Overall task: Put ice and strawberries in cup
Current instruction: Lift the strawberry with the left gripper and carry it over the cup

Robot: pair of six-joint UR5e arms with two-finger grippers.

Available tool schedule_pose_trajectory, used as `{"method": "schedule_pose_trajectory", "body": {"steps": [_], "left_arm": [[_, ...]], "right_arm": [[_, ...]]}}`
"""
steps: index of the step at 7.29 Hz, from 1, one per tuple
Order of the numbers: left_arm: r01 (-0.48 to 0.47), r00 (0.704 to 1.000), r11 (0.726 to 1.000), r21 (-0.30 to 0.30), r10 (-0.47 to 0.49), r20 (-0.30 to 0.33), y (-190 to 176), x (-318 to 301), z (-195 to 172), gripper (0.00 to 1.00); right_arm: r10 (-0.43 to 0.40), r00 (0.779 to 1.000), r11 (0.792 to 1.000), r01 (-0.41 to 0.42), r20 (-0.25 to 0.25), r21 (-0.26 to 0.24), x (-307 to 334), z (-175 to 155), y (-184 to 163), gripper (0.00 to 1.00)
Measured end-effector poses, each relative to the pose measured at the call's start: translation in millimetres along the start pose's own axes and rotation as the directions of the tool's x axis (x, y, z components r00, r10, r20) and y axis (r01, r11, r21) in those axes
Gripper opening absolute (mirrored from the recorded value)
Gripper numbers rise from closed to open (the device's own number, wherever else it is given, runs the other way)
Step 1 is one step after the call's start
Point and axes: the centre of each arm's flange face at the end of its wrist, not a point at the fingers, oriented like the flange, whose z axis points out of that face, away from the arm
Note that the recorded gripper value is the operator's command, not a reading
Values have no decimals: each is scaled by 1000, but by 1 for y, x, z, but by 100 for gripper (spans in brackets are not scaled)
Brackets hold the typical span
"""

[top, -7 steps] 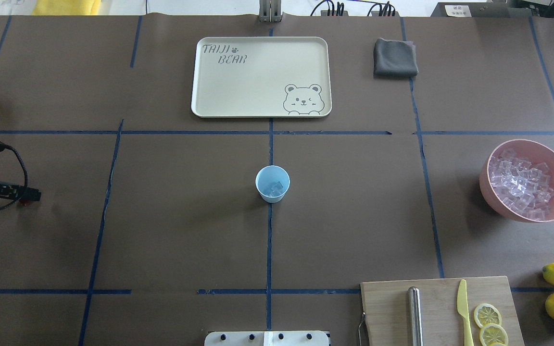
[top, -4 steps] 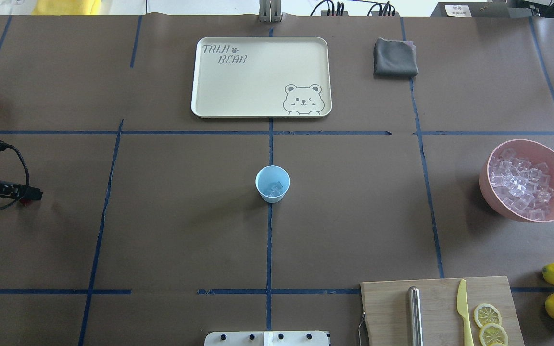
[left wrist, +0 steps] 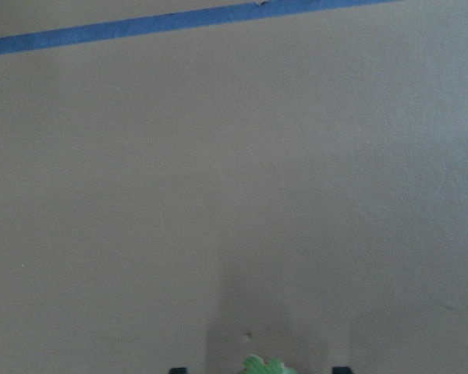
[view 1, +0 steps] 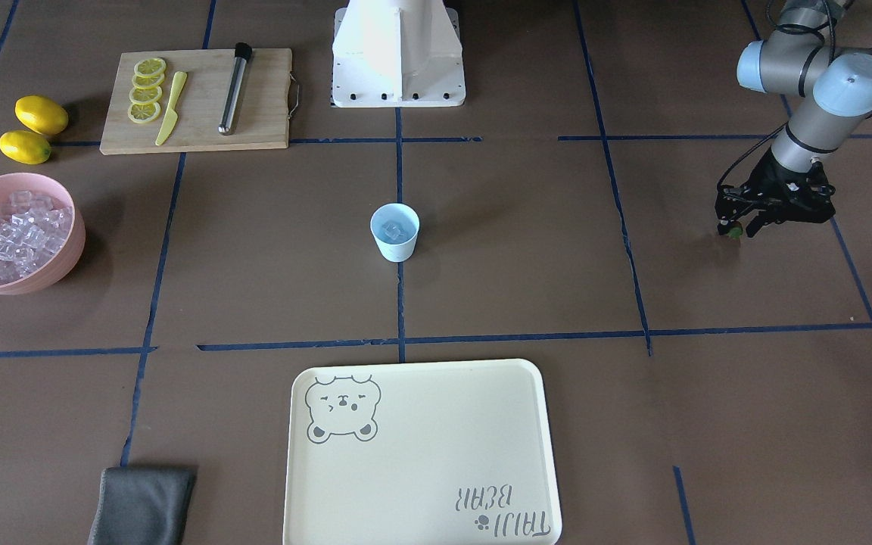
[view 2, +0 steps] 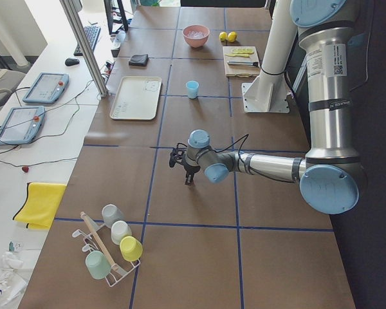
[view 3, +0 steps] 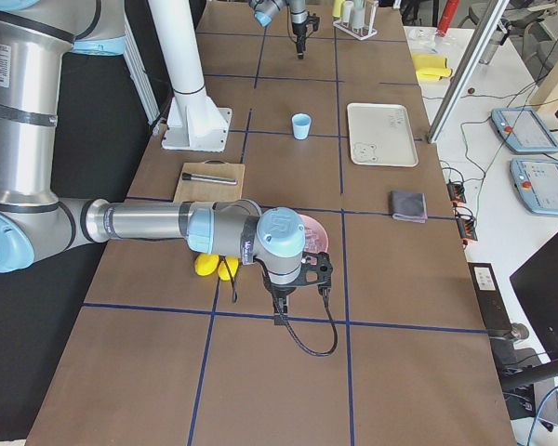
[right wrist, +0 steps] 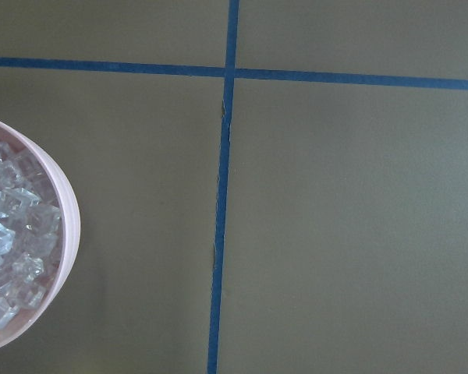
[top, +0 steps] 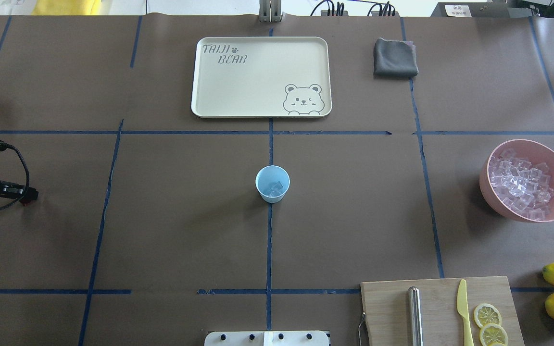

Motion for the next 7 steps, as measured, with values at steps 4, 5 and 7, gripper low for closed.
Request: {"method": "schedule_pose_trajectory", "body": {"steps": [4,5,7], "left_arm": [[-7,1000,1000,1,7,-17,-2,6,-7,0],[-10,999,1000,-17,10,-46,-3,11,-14,0],[22,992,998,-59,-29,-122,-13,9,-47,0]], "right_arm": [[-1,1000,1000,1,0,3,-1,-1,-2,100],[-1,1000,1000,1,-1,3,-1,-2,-2,100],[-2,1000,1000,2,-1,4,-2,-2,-2,100]]}}
